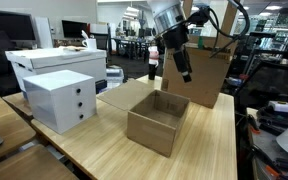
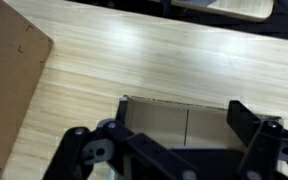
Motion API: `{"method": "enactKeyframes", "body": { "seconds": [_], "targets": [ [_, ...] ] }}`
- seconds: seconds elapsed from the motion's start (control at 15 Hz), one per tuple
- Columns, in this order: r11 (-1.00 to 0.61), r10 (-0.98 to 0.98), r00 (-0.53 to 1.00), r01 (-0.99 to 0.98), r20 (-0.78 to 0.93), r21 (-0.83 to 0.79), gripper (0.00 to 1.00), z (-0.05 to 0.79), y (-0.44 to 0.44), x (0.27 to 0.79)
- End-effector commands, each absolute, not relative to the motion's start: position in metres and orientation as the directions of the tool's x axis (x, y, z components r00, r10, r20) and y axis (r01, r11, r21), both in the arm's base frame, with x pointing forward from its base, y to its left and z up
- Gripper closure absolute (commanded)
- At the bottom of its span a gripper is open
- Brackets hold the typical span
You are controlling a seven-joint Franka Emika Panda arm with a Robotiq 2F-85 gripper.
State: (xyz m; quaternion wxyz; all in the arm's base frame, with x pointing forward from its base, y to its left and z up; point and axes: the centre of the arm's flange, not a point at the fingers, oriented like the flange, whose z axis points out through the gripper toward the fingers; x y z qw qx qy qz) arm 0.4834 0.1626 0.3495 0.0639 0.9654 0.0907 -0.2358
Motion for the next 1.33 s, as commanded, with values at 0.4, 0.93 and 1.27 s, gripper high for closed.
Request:
{"method": "enactKeyframes", "body": {
  "seconds": [0.4, 0.93, 1.27],
  "targets": [
    [-0.979, -0.155, 0.980, -0.135, -0.125, 0.156, 0.00, 0.407, 0.118, 0.516],
    [-0.922, -0.358, 0.915, -0.378, 0.185, 0.085, 0.00, 0.493, 0.072, 0.540],
    [-0.860, -0.467, 0.816, -0.508, 0.342, 0.038, 0.00, 0.539, 0.037, 0.541]
  ]
}}
